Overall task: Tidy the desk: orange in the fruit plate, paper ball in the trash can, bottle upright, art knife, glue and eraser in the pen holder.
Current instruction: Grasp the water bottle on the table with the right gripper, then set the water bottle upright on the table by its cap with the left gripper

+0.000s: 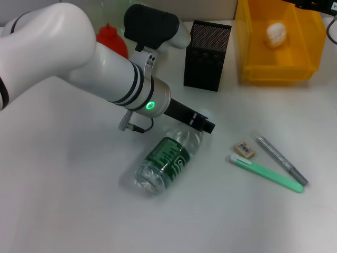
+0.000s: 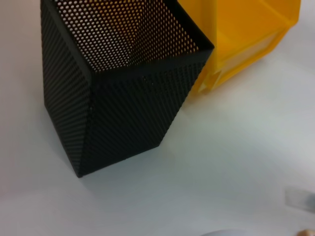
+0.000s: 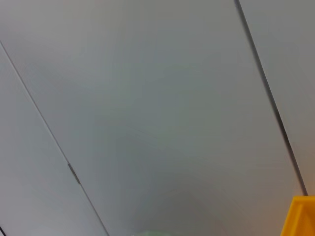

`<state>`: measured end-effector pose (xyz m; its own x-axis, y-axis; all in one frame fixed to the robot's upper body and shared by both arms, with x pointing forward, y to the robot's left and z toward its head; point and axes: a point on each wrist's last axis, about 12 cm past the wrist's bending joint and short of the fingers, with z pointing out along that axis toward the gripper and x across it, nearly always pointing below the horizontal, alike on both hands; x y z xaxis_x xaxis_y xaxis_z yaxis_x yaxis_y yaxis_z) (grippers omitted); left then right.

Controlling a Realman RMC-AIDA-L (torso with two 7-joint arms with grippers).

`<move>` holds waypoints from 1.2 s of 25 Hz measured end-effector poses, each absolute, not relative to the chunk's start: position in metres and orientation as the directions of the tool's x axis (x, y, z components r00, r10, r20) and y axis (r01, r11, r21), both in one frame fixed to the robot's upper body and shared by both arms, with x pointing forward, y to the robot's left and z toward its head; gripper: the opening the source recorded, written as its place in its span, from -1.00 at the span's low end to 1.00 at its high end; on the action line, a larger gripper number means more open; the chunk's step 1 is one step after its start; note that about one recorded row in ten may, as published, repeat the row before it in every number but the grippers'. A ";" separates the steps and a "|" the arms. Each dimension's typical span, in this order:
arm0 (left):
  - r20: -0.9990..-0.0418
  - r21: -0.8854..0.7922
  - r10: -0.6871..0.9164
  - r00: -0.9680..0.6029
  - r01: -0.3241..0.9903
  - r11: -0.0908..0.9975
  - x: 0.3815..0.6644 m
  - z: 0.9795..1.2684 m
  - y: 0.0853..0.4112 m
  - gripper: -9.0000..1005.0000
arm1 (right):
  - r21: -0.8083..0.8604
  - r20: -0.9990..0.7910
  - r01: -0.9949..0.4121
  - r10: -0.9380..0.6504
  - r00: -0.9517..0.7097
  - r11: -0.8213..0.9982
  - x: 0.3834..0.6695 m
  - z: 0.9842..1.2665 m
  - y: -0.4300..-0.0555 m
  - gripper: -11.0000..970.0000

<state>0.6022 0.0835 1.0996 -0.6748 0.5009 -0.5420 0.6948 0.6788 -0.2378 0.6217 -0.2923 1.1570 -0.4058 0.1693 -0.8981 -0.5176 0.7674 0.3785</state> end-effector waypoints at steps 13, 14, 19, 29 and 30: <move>-0.553 -0.188 0.550 -0.626 0.737 0.649 0.602 1.095 0.088 -0.11 | 0.391 -0.896 -0.521 0.183 -0.405 0.759 0.623 1.156 -0.289 0.48; -0.559 -0.183 0.559 -0.612 0.749 0.637 0.601 1.096 0.089 -0.11 | 0.394 -0.894 -0.521 0.184 -0.408 0.757 0.623 1.155 -0.288 0.48; -0.621 -0.227 0.510 -0.595 0.760 0.609 0.604 1.106 0.103 -0.10 | 0.408 -0.888 -0.514 0.198 -0.414 0.754 0.622 1.151 -0.289 0.48; -0.815 -0.340 0.189 -0.548 0.716 0.610 0.604 1.121 0.179 -0.08 | 0.442 -0.882 -0.551 0.229 -0.413 0.708 0.615 1.142 -0.284 0.48; -0.815 -0.340 0.189 -0.548 0.716 0.610 0.604 1.121 0.179 -0.08 | 0.442 -0.882 -0.551 0.229 -0.413 0.708 0.615 1.142 -0.284 0.48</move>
